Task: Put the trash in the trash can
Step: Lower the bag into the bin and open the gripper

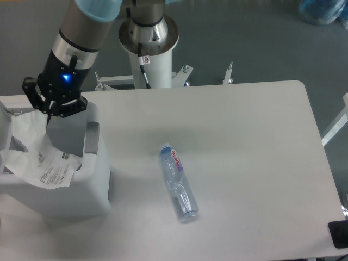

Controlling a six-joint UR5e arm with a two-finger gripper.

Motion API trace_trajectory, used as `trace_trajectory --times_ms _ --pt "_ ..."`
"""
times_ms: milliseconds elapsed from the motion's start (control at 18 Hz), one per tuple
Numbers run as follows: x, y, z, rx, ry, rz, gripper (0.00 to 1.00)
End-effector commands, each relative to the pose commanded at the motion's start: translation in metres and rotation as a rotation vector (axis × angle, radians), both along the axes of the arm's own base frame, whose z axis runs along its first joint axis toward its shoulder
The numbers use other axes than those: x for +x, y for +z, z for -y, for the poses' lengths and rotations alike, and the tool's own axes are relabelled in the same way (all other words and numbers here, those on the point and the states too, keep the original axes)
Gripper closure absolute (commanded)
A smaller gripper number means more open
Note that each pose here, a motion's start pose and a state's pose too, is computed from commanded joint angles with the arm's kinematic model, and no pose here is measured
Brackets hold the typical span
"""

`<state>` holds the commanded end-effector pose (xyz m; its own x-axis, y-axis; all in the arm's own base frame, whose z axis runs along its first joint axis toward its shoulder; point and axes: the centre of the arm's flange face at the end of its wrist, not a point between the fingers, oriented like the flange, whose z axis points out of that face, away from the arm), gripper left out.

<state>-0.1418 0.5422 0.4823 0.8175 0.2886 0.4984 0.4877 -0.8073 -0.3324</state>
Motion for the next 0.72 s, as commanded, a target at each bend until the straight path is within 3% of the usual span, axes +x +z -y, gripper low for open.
trace_trajectory --times_ms 333,500,722 --pt "0.003 -0.003 -0.001 -0.007 -0.004 -0.002 1.00" --pt "0.020 -0.014 -0.005 -0.059 -0.028 -0.058 1.00" --pt "0.032 -0.020 -0.009 -0.077 -0.051 -0.069 1.00"
